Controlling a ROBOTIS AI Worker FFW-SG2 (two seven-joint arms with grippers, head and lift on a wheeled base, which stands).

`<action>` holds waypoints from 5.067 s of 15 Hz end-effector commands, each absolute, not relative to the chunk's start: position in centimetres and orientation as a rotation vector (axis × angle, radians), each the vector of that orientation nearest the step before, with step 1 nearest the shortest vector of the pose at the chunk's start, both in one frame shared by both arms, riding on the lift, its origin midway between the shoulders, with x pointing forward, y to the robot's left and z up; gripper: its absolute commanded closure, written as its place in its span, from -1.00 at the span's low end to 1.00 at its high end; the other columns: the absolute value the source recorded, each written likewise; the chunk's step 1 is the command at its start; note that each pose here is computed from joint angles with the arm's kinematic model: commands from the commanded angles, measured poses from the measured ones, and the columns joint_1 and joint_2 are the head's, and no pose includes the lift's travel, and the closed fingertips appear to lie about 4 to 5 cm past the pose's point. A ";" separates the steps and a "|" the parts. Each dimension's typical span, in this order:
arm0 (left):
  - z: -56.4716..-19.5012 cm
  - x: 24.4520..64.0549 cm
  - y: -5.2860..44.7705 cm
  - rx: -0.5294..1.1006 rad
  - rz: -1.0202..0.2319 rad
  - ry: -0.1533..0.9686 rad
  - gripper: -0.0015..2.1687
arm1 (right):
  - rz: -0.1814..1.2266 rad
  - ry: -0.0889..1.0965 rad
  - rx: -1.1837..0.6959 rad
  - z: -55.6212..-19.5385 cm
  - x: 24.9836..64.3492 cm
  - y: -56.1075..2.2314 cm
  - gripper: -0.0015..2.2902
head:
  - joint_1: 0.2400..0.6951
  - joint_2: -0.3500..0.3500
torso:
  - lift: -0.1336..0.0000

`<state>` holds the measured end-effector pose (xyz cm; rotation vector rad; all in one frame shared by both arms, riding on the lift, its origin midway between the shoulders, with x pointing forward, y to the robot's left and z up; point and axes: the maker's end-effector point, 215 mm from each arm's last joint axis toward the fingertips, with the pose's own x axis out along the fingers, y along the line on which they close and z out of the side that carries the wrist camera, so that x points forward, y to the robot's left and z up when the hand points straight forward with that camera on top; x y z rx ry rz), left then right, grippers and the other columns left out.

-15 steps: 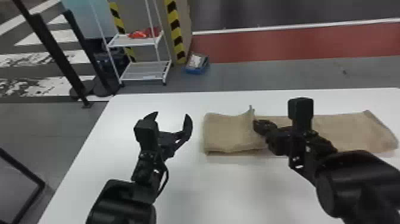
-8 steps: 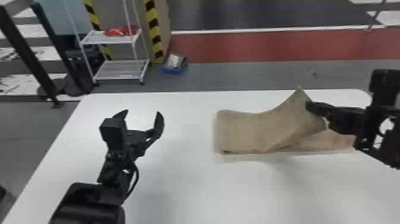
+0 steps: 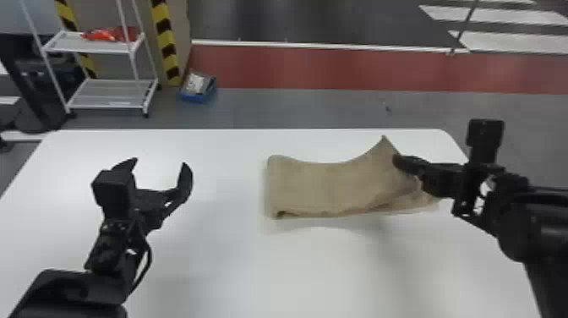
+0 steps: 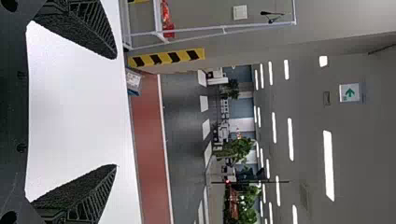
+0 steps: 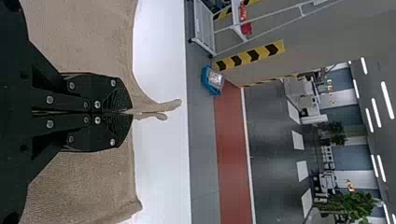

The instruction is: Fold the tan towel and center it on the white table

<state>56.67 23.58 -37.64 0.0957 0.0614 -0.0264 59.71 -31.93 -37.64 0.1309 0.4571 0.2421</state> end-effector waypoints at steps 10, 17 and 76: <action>-38.2 56.8 24.0 0.109 -0.025 0.078 -0.96 | 0.146 0.474 0.146 -39.8 60.6 -39.0 0.20 | 1.00 -0.37 | -0.68; -38.1 57.5 24.1 0.109 -0.024 0.071 -0.96 | 0.072 0.426 0.095 -38.3 60.7 -42.3 -0.99 | 1.00 -0.44 | -0.68; -44.1 52.3 11.2 0.066 -0.396 0.280 0.60 | 0.351 0.370 0.202 -40.3 57.6 -29.5 -0.95 | 1.00 -0.53 | -0.68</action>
